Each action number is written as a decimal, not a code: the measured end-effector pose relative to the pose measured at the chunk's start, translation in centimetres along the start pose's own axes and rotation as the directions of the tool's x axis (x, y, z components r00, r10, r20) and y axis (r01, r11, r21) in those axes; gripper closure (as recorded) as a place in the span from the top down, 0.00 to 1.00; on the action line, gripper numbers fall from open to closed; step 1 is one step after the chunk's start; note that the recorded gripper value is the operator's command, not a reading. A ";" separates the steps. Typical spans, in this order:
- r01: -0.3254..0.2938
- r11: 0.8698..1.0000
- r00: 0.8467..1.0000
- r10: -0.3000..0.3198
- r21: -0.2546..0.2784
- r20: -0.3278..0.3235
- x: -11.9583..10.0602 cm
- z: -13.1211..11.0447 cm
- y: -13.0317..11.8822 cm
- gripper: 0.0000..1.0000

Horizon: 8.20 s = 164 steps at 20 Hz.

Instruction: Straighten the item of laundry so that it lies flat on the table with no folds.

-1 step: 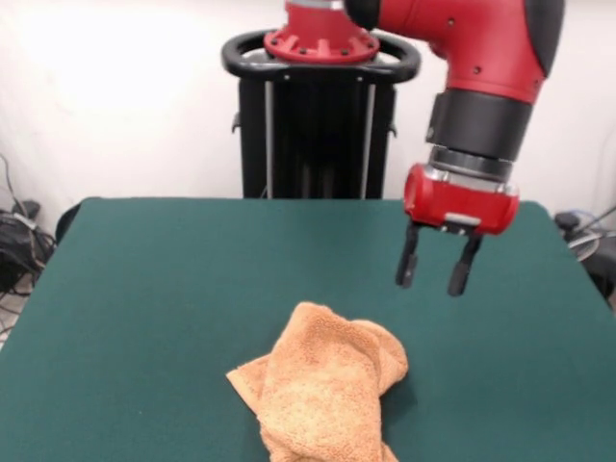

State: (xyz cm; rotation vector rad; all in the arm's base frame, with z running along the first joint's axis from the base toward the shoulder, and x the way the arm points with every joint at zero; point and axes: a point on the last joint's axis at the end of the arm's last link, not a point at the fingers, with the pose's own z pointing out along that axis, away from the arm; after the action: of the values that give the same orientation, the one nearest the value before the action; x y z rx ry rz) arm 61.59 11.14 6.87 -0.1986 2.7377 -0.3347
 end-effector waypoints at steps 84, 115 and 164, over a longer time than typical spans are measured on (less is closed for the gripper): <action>-0.266 0.952 0.898 0.187 -0.152 -0.398 0.7 -8.0 -18.2 0.00; -0.087 0.967 0.972 0.030 -0.240 -0.232 1.9 -7.0 -4.7 0.00; 0.058 0.980 0.995 -0.073 -0.191 -0.071 4.1 2.3 -8.5 0.00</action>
State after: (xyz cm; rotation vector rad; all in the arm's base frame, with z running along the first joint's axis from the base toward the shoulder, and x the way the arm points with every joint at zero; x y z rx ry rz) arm 59.50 1.74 5.63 -0.3337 2.8443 -0.1008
